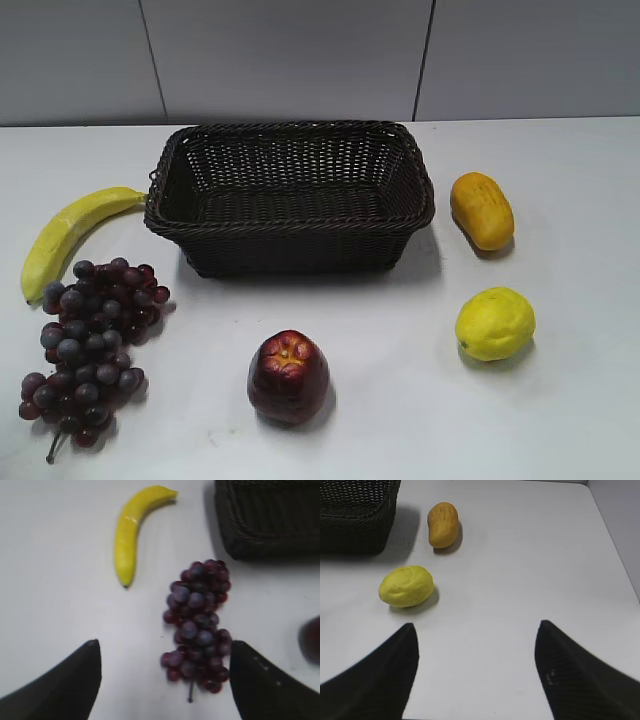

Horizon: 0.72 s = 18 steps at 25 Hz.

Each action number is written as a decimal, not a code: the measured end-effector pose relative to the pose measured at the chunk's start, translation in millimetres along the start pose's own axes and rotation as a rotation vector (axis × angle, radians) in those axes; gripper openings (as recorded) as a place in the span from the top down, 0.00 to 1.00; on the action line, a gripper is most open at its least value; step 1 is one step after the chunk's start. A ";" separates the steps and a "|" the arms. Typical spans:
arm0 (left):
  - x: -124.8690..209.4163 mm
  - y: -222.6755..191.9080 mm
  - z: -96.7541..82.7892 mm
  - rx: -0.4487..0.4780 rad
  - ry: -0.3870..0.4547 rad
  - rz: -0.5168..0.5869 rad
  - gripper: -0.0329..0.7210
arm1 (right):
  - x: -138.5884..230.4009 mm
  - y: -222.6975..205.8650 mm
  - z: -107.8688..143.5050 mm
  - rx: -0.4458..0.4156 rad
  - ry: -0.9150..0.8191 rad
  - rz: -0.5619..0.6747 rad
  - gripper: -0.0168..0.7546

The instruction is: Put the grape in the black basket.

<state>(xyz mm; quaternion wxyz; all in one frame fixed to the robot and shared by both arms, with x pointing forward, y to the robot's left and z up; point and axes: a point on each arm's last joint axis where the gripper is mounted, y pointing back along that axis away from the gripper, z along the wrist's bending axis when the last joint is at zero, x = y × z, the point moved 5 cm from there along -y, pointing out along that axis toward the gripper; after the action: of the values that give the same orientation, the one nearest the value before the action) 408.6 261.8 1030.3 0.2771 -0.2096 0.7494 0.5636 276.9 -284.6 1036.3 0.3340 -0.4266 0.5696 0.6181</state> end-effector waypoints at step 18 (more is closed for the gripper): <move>26.8 -174.0 -5.5 0.030 -0.112 0.361 0.07 | 0.0 0.0 0.0 0.000 0.000 0.000 0.26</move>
<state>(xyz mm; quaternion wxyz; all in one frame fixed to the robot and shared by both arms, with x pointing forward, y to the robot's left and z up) 496.3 208.4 887.3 0.2161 -0.0359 0.7664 0.6038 276.9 -284.6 1036.3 0.3340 -0.4266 0.5696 0.6181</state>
